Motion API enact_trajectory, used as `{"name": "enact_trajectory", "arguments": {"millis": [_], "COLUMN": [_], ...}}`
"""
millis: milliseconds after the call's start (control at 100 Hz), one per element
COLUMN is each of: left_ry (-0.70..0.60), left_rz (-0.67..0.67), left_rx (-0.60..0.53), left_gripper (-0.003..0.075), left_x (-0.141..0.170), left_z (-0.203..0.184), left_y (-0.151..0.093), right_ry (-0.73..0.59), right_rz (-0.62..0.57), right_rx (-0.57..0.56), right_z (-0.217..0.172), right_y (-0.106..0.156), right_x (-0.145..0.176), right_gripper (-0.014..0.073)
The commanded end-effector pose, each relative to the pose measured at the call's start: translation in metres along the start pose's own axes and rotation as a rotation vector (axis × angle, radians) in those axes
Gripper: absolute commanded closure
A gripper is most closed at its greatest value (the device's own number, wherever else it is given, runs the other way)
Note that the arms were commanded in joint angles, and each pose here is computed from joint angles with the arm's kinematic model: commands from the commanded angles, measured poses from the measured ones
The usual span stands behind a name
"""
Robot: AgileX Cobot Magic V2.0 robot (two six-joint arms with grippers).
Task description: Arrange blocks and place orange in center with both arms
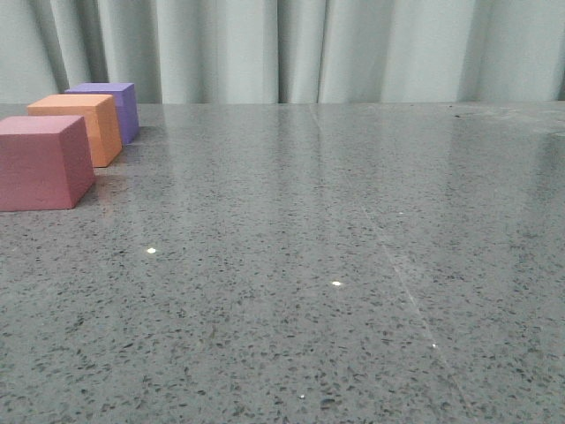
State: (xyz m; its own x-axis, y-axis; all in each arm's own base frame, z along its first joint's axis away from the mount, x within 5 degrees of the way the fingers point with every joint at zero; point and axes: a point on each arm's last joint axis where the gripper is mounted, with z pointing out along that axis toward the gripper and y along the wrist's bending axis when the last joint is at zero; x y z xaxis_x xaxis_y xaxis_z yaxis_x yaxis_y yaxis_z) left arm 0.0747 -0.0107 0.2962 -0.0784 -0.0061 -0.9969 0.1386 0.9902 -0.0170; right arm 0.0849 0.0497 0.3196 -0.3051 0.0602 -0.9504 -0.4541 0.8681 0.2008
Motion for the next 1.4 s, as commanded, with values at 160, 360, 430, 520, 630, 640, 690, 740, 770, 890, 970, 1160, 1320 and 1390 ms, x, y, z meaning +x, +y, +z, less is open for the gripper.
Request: {"name": "enact_trajectory", "arguments": {"millis": [160,360,430,520,630,640,690,740,770,890,970,1160,1320,1390], "left_ry": [-0.195,-0.173,-0.173,-0.192,-0.165,-0.165,-0.16,-0.17,-0.172,-0.172,-0.172,-0.172,-0.172,-0.172], "left_rz": [-0.038,-0.036,-0.036,-0.036,-0.043,-0.044,-0.044,-0.043,-0.043,-0.043,-0.043,-0.043,-0.043,-0.043], "left_rx": [-0.132,-0.236,-0.248,-0.253,-0.252,-0.252,-0.251,-0.252,-0.252,-0.252,-0.252,-0.252,-0.252,-0.252], "left_gripper": [0.0739,0.0739,0.0739,0.0739,0.0739,0.0739,0.0739,0.0739,0.0739,0.0739,0.0739,0.0739,0.0739,0.0739], "left_x": [0.025,0.065,0.074,0.084,0.091,0.091,0.092,0.091,0.091,0.091,0.091,0.091,0.091,0.091], "left_z": [-0.012,-0.016,-0.016,-0.017,-0.016,-0.016,-0.016,-0.016,-0.016,-0.016,-0.016,-0.016,-0.016,-0.016], "left_y": [0.009,0.015,0.015,0.015,0.015,0.015,0.015,0.015,0.015,0.015,0.015,0.015,0.015,0.015], "right_ry": [-0.101,-0.101,-0.101,-0.101,-0.098,-0.098,-0.098,-0.099,-0.099,-0.099,-0.099,-0.099,-0.099,-0.099], "right_rz": [-0.016,-0.016,-0.016,-0.016,-0.016,-0.016,-0.016,-0.016,-0.016,-0.016,-0.016,-0.016,-0.016,-0.016], "right_rx": [-0.015,-0.015,-0.015,-0.015,-0.014,-0.014,-0.014,-0.014,-0.014,-0.014,-0.014,-0.014,-0.014,-0.014], "right_z": [-0.003,-0.003,-0.003,-0.003,-0.002,-0.002,-0.002,-0.002,-0.002,-0.002,-0.002,-0.002,-0.002,-0.002], "right_y": [0.003,0.003,0.003,0.003,0.003,0.003,0.003,0.003,0.003,0.003,0.003,0.003,0.003,0.003], "right_x": [-0.014,-0.014,-0.014,-0.014,-0.014,-0.014,-0.014,-0.014,-0.014,-0.014,-0.014,-0.014,-0.014,-0.014], "right_gripper": [0.0716,0.0716,0.0716,0.0716,0.0716,0.0716,0.0716,0.0716,0.0716,0.0716,0.0716,0.0716,0.0716,0.0716]}}
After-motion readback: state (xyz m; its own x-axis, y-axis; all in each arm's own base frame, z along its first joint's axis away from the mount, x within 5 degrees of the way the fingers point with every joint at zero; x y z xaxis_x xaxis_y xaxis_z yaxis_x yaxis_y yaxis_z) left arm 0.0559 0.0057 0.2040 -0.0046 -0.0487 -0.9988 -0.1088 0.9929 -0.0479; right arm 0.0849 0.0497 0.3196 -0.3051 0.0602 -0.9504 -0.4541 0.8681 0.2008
